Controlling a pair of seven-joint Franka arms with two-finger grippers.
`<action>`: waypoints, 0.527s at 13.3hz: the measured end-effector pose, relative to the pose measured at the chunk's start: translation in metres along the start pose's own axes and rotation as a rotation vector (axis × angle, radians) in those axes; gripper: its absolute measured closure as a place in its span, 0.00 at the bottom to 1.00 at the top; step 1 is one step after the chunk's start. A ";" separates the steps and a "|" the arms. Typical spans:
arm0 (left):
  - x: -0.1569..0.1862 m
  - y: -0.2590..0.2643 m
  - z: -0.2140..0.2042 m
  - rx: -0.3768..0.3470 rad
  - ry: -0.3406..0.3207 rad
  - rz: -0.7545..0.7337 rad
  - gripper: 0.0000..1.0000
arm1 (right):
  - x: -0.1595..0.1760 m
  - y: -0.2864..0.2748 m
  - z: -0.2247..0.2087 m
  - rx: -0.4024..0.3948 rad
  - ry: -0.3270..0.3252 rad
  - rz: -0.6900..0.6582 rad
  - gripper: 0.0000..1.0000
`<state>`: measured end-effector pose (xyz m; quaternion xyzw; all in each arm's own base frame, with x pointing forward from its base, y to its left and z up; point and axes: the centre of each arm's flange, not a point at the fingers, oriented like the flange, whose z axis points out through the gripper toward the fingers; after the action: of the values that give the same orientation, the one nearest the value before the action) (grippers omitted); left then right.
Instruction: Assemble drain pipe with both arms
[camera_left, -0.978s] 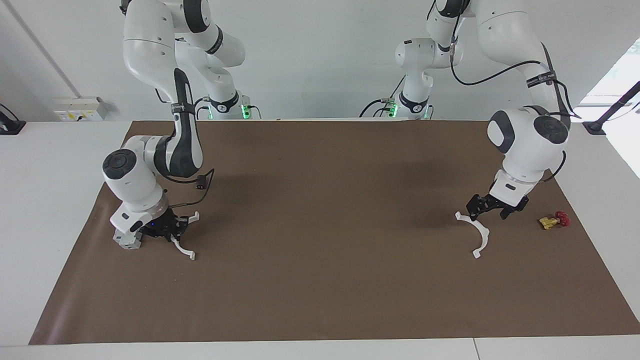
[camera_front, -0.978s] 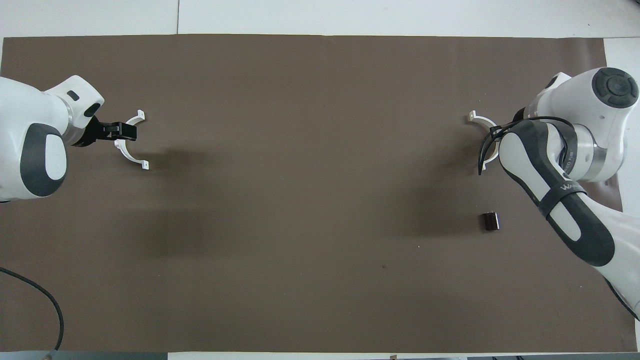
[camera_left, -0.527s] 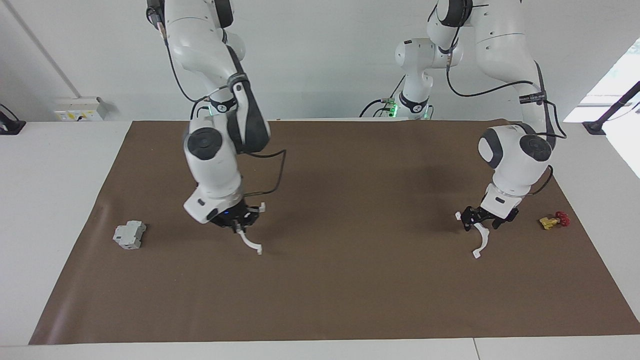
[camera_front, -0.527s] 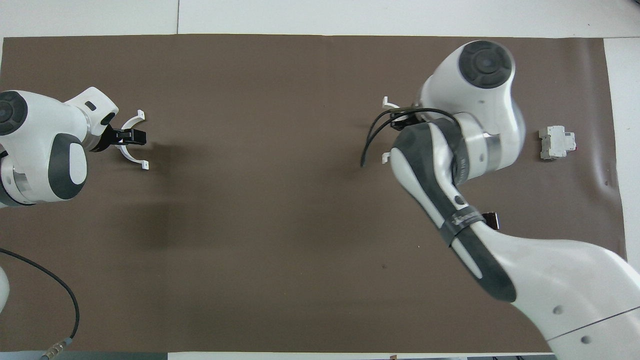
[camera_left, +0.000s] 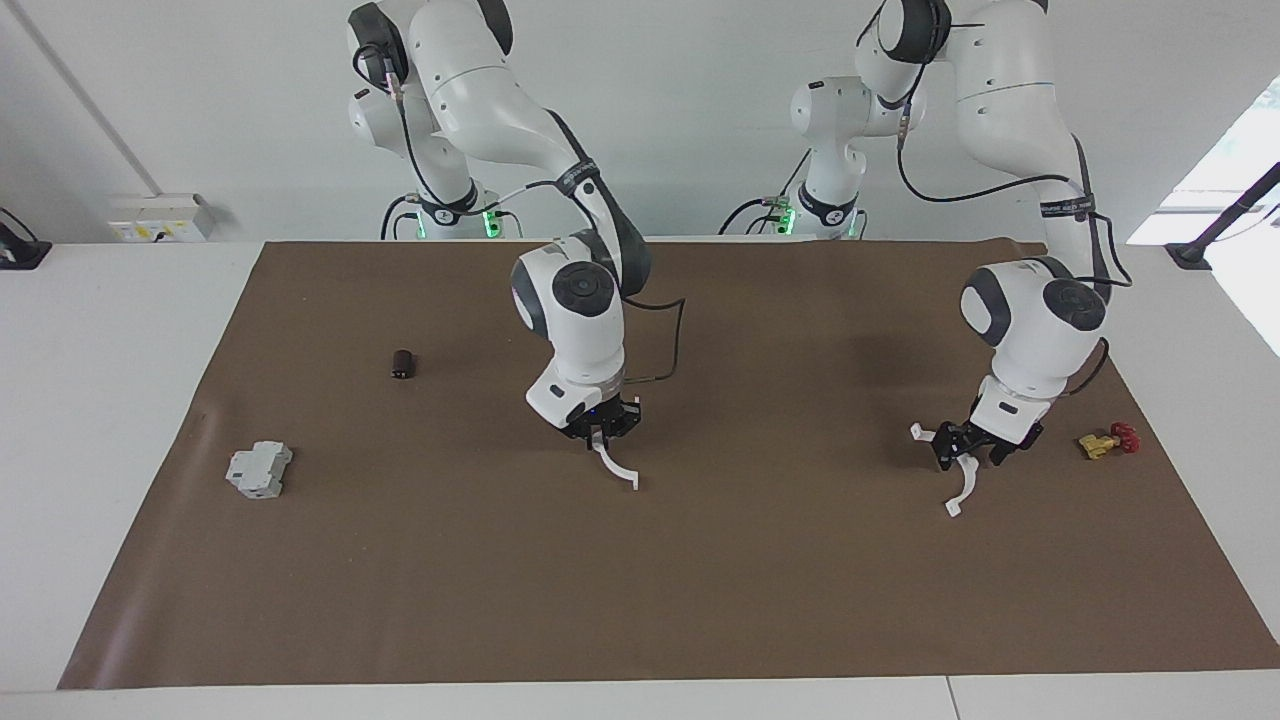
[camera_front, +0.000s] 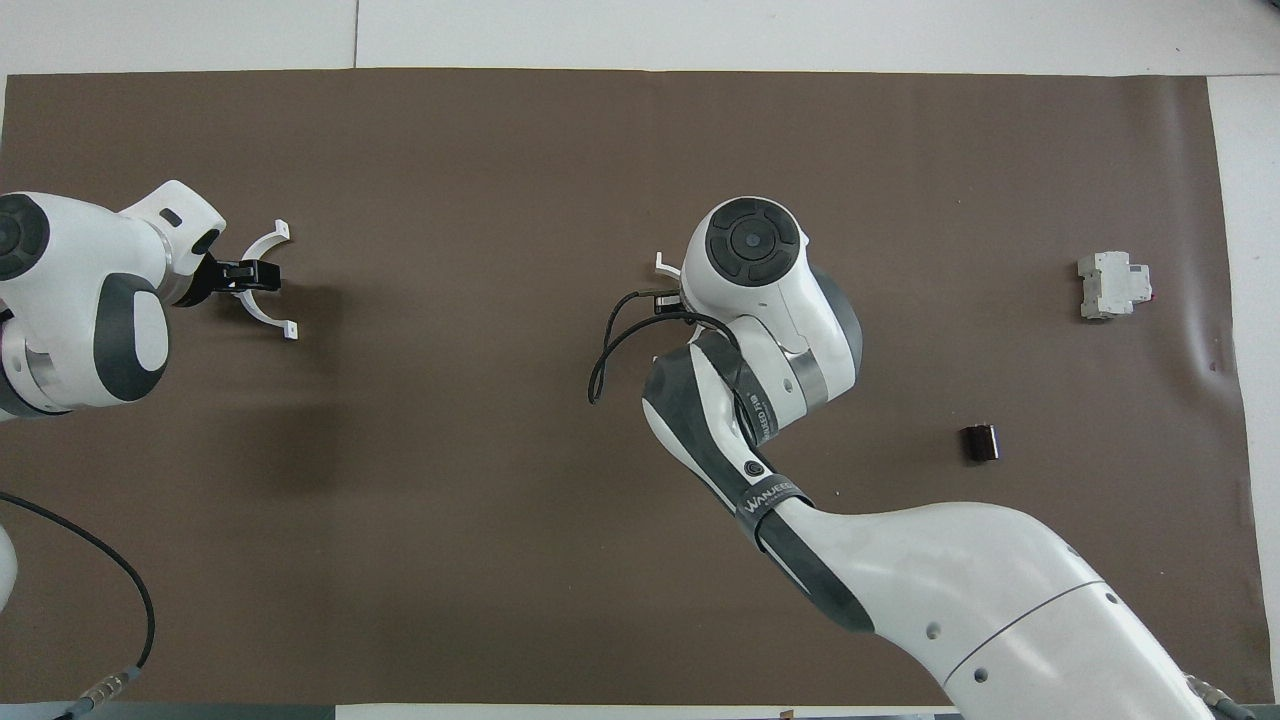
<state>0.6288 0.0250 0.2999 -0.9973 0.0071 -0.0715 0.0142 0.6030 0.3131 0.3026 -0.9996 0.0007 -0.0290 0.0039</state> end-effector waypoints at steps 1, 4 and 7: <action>0.000 -0.001 0.000 0.000 0.004 -0.002 0.22 | -0.003 0.001 0.006 0.003 0.006 0.000 0.80; 0.000 -0.002 0.000 0.001 0.005 -0.003 0.65 | -0.009 0.004 0.007 0.004 0.007 -0.002 0.80; 0.001 0.001 -0.002 -0.001 0.006 0.002 0.79 | -0.008 0.003 0.003 0.004 0.007 -0.002 0.61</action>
<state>0.6294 0.0235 0.3015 -0.9971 0.0084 -0.0745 0.0136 0.5953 0.3096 0.2994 -0.9994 -0.0004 -0.0327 0.0056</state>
